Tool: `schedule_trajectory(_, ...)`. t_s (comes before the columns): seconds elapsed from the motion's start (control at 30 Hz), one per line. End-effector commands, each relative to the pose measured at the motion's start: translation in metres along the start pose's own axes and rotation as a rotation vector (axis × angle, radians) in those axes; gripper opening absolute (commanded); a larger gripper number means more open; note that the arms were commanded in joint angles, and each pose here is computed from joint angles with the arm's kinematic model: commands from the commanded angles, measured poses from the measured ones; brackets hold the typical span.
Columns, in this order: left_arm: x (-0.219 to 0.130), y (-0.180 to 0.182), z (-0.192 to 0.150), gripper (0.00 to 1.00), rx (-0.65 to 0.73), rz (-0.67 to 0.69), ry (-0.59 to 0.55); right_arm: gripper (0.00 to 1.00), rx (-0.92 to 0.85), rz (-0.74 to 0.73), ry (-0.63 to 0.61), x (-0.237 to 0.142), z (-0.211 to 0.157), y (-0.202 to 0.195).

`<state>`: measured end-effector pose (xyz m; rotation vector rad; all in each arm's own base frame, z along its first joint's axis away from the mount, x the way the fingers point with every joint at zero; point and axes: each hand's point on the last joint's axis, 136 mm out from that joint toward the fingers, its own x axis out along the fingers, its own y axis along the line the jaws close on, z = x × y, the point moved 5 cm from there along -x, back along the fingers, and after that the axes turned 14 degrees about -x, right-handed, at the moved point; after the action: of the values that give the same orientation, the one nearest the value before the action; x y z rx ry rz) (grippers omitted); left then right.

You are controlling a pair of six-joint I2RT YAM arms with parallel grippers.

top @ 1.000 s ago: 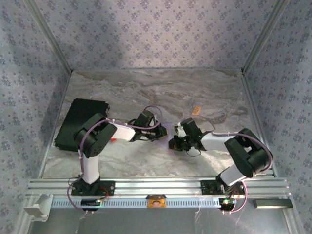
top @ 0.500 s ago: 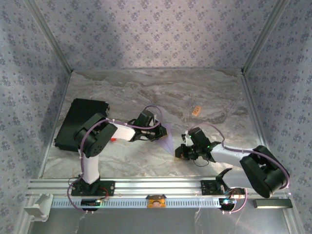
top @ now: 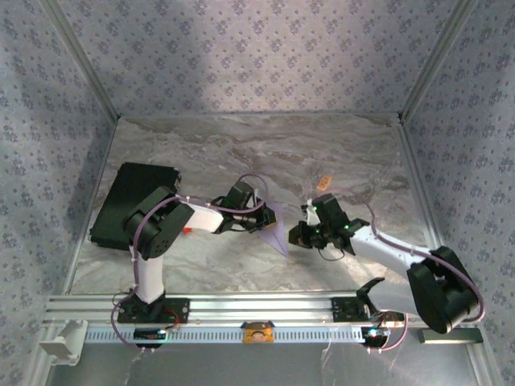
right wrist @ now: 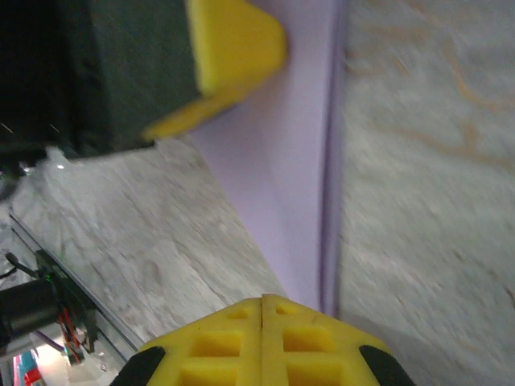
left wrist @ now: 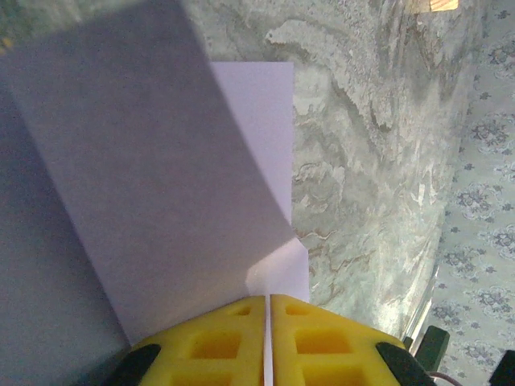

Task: Fold a paper plane with a square sheet of paper (pick it up from the middle)
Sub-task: Fourth fold the wing at the center of the table.

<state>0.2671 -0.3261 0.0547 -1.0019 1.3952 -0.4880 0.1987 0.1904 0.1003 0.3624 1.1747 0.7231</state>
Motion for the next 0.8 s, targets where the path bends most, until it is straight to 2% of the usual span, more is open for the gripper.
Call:
schedule_trajectory(0.0,0.006,0.040,0.001,0.10,-0.062,0.124,-0.014,0.05,0.007,0.013,0.033,0.011,0.008,0.003)
schedule_trajectory(0.3,0.006,0.040,0.001,0.10,-0.063,0.125,-0.014,0.04,0.041,0.018,0.046,0.041,0.010,-0.002)
schedule_trajectory(0.57,0.004,0.039,0.002,0.10,-0.060,0.123,-0.019,0.04,0.087,-0.055,0.097,0.042,-0.027,-0.031)
schedule_trajectory(0.77,-0.002,0.025,0.003,0.12,-0.026,0.090,-0.006,0.03,0.123,-0.086,0.134,0.045,-0.048,-0.046)
